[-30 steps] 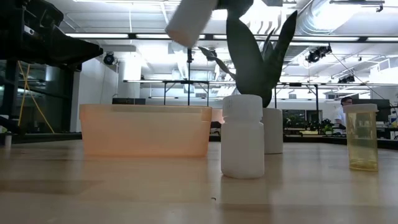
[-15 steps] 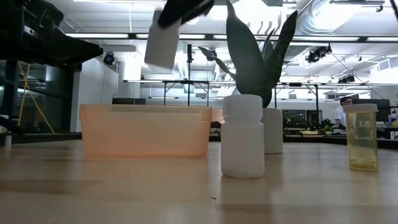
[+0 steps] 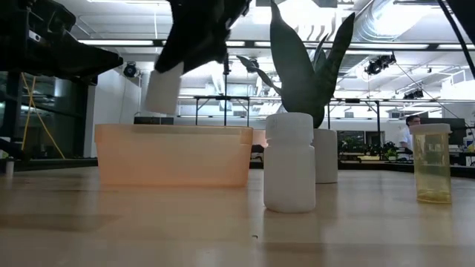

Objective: Pick and place pill bottles into a basket
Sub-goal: Put the right white pill bottle into the orange container, then put the right transparent pill bottle into the orange container

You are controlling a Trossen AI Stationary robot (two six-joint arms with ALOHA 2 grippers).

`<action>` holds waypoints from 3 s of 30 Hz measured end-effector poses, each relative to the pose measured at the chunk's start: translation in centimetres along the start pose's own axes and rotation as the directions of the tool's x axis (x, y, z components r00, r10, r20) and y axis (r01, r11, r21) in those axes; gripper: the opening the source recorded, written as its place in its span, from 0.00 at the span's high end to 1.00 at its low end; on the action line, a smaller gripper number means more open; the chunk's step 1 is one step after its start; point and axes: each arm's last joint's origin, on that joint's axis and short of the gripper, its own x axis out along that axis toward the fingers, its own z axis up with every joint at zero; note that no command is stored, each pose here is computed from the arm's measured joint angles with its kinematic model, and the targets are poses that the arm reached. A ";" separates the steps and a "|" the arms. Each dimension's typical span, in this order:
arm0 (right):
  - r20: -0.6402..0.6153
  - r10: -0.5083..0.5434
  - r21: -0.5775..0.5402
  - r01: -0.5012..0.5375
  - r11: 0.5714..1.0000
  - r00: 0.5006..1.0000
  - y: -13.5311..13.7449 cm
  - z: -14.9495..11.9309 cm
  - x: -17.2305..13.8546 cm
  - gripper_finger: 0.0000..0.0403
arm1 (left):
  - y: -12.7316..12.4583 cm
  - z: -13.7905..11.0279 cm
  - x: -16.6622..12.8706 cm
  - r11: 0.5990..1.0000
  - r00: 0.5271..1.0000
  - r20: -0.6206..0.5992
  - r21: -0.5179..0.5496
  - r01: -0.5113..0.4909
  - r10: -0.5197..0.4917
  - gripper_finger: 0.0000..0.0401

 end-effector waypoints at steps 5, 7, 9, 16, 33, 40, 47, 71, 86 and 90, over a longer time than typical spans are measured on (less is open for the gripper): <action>-0.001 0.018 -0.010 -0.018 1.000 1.000 -0.9 -0.4 2.2 0.61 | 0.0 0.0 0.0 1.000 1.000 0.000 0.000 0.000 0.000 0.71; -0.020 0.040 -0.004 -0.040 0.999 0.999 -1.2 -0.8 3.2 0.60 | 0.0 0.0 0.0 1.000 1.000 0.000 0.000 0.000 0.000 0.71; -0.041 0.044 0.001 -0.044 0.999 0.998 -1.5 -1.2 4.1 0.59 | 0.0 0.0 0.0 1.000 1.000 0.000 0.000 0.000 0.000 0.71; -0.124 0.085 0.020 -0.083 0.996 0.989 -2.2 -2.4 5.2 0.62 | 0.0 0.0 0.0 1.000 1.000 0.000 0.000 0.000 0.000 0.71; -0.155 0.122 0.038 -0.117 0.992 0.980 -2.4 -2.6 5.1 0.46 | 0.0 0.0 0.0 1.000 1.000 0.000 0.000 0.000 0.000 0.71; -0.063 -0.049 -0.001 0.049 0.999 0.997 -4.0 1.3 2.0 0.48 | 0.0 0.0 0.0 1.000 1.000 0.000 0.000 0.000 0.000 0.71; 0.020 -0.018 -0.147 0.020 0.989 1.000 -0.8 4.9 -3.2 0.49 | 0.0 0.0 0.0 1.000 1.000 0.000 0.000 0.000 0.000 0.71; -0.367 -0.002 -0.185 -0.071 0.980 0.930 14.6 -5.0 -3.0 0.50 | 0.0 0.0 0.0 1.000 1.000 0.000 0.000 0.000 0.000 0.71; -0.466 0.070 -0.053 -0.107 0.993 0.882 13.2 -7.2 -0.5 0.50 | 0.0 0.0 0.0 1.000 1.000 0.000 0.000 0.000 0.000 0.71; -0.449 0.057 -0.062 -0.095 0.994 0.892 13.2 -7.1 -0.4 0.50 | 0.0 0.0 0.0 1.000 1.000 0.000 0.000 0.000 0.000 0.71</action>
